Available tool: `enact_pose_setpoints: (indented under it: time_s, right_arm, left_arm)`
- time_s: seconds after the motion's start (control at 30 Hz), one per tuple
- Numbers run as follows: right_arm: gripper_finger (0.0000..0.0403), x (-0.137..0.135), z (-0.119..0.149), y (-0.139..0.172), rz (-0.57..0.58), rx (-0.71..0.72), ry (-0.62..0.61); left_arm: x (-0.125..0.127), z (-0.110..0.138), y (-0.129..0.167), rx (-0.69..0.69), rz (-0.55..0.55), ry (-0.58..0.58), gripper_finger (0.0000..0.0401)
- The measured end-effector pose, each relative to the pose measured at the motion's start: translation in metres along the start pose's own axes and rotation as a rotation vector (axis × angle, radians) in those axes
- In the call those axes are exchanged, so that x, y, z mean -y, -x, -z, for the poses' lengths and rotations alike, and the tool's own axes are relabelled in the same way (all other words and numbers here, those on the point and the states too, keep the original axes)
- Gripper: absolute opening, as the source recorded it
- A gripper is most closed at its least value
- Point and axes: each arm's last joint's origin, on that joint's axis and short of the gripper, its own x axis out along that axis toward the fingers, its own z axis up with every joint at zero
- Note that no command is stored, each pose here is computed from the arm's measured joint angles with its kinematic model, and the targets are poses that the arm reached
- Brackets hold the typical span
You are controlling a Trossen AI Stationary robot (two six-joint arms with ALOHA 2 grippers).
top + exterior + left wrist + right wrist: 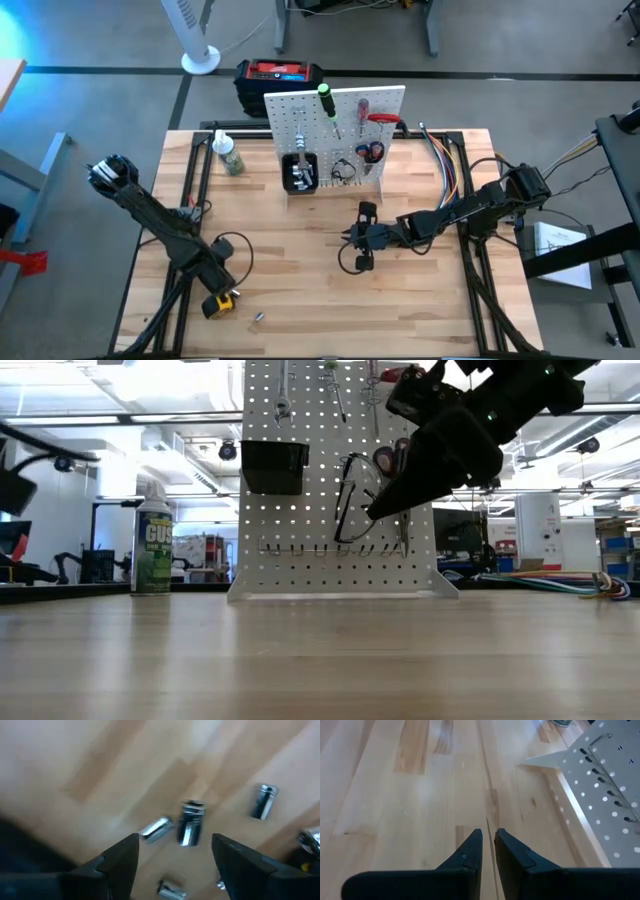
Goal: Hang tools onto peg board
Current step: Put the silver socket into the black bin on the pegboard
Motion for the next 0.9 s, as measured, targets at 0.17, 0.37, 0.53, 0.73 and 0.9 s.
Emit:
enact_pose_setpoints:
  time_s: [0.17, 0.37, 0.53, 0.73, 0.9]
  right_arm:
    - [0.0037, 0.000, 0.001, 0.000, 0.001, -0.004, -0.006]
    - [0.0037, 0.008, 0.000, -0.003, 0.020, 0.002, -0.003]
    - [0.0037, 0.011, -0.001, -0.004, 0.029, 0.007, -0.022]
    - [0.0037, 0.011, -0.001, -0.004, 0.028, 0.008, -0.028]
    - [0.0037, 0.011, 0.000, -0.004, 0.028, 0.007, -0.028]
  left_arm:
    - [-0.005, 0.000, -0.015, -0.025, 0.048, -0.025, 0.0240]
    - [-0.008, 0.000, -0.017, -0.023, 0.030, -0.016, 0.0200]
    - [-0.005, -0.001, -0.015, 0.025, 0.036, -0.009, 0.0117]
    - [-0.004, -0.003, -0.016, 0.062, 0.047, -0.012, 0.0018]
    - [-0.003, -0.003, -0.015, 0.075, 0.054, -0.014, 0.0003]
